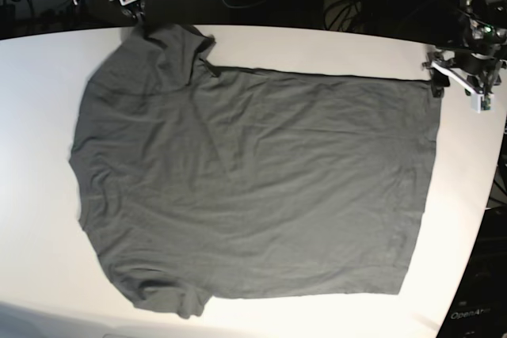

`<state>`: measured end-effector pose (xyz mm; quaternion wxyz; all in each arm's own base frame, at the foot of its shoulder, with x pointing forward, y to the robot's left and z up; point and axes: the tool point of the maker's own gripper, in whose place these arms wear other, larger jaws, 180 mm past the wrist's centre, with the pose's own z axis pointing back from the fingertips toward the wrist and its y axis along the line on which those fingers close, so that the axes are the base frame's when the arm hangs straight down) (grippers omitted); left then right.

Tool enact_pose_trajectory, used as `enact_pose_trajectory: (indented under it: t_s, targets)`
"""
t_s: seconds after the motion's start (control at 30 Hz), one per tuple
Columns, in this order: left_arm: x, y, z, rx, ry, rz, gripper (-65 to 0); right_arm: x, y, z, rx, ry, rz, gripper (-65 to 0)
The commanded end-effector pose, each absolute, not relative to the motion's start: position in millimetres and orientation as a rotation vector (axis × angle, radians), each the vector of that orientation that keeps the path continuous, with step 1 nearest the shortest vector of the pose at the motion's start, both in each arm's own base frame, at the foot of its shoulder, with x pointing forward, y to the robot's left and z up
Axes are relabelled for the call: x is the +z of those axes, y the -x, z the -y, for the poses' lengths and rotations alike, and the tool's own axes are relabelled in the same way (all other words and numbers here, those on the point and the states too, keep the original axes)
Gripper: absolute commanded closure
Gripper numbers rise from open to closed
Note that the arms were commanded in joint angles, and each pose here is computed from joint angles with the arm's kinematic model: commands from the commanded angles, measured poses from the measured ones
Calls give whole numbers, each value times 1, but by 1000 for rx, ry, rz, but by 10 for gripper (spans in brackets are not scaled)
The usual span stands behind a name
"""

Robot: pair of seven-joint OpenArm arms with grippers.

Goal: Fold the T-shirt properly
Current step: 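Reach the left gripper to the opposite shoulder corner and grasp it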

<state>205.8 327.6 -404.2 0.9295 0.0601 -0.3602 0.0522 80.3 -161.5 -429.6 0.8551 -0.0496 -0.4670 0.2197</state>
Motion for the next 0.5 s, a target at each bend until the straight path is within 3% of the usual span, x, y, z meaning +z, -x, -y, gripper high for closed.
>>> enact_pose_trajectory:
  t_s: [0.0, 0.47]
  targets:
    - [-397, -212, -335, 106, -140, 766, -441, -424, -78, 162, 461, 101, 999, -4]
    - [-412, -220, -319, 89, -97, 747, -441, -424, -78, 161, 461, 99, 998, -4]
